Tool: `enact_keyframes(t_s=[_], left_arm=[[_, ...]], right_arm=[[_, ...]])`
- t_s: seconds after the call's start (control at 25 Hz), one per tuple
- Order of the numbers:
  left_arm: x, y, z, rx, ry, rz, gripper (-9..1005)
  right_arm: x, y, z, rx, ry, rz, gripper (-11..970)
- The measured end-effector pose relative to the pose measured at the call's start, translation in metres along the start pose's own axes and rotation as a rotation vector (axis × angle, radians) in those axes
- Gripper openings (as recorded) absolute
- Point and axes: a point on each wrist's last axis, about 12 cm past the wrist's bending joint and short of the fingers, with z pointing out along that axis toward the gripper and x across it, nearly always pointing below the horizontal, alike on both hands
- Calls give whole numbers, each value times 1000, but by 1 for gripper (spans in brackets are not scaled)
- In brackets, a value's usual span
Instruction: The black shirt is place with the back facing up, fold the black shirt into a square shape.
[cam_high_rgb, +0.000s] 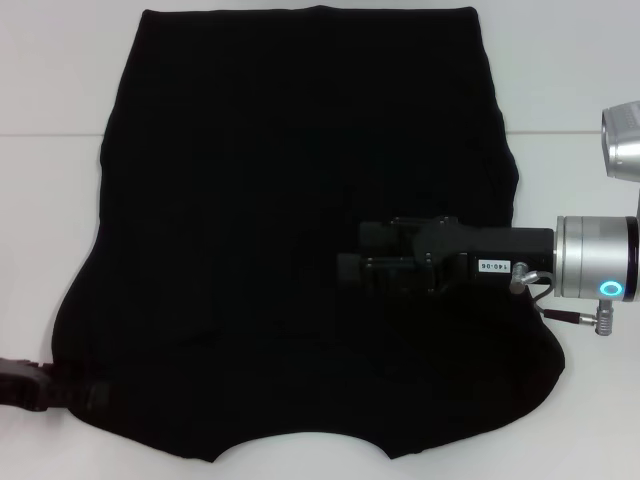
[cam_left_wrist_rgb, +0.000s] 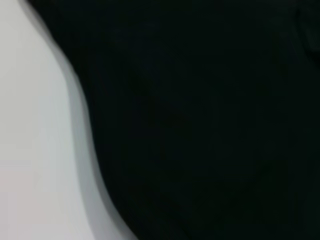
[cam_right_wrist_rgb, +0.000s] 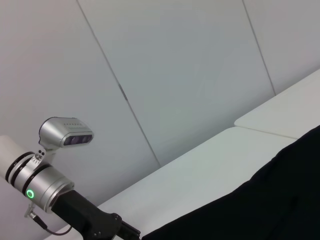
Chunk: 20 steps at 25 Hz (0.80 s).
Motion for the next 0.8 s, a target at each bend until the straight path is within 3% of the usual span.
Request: enact_keyframes(t_s=[0.32,0.56,0.8], left_arm=[[-5,-2,2,14,2,14,880],[-6,0,3,1,5,18,655],[-7,2,4,-19,-8,12,519]], right_arm=[[1,0,-1,2,0,1,802],[1,0,-1,2,-1,-1,801],[1,0,-1,2,-2,-4,800]])
